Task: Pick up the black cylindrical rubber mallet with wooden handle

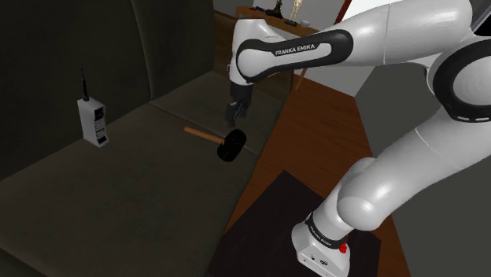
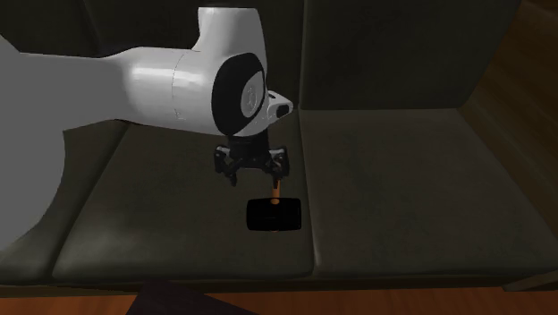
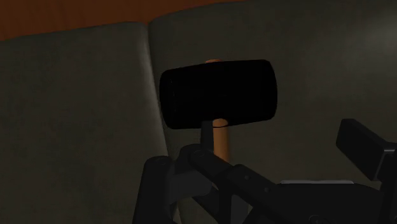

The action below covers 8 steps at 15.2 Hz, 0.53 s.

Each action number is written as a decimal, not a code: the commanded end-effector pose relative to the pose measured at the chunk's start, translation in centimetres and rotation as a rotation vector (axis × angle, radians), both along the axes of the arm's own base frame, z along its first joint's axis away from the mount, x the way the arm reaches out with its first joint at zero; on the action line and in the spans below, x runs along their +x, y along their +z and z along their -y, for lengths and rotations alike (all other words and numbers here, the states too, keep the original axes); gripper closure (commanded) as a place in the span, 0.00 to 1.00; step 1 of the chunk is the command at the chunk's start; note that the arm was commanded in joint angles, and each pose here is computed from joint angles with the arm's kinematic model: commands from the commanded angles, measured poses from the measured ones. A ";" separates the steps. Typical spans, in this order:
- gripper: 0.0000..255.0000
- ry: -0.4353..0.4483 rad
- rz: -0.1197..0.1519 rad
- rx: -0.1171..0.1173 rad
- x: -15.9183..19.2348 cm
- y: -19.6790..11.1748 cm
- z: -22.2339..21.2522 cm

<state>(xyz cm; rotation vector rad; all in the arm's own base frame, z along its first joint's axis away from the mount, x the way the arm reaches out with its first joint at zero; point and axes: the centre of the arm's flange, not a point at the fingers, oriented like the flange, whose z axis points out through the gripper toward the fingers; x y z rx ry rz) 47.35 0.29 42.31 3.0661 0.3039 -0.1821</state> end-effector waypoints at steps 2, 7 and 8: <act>0.00 0.019 -0.010 -0.007 2.9 -3.0 0.2; 0.00 0.050 -0.027 -0.017 7.3 -8.2 0.5; 0.00 0.056 -0.031 -0.019 8.1 -9.2 0.5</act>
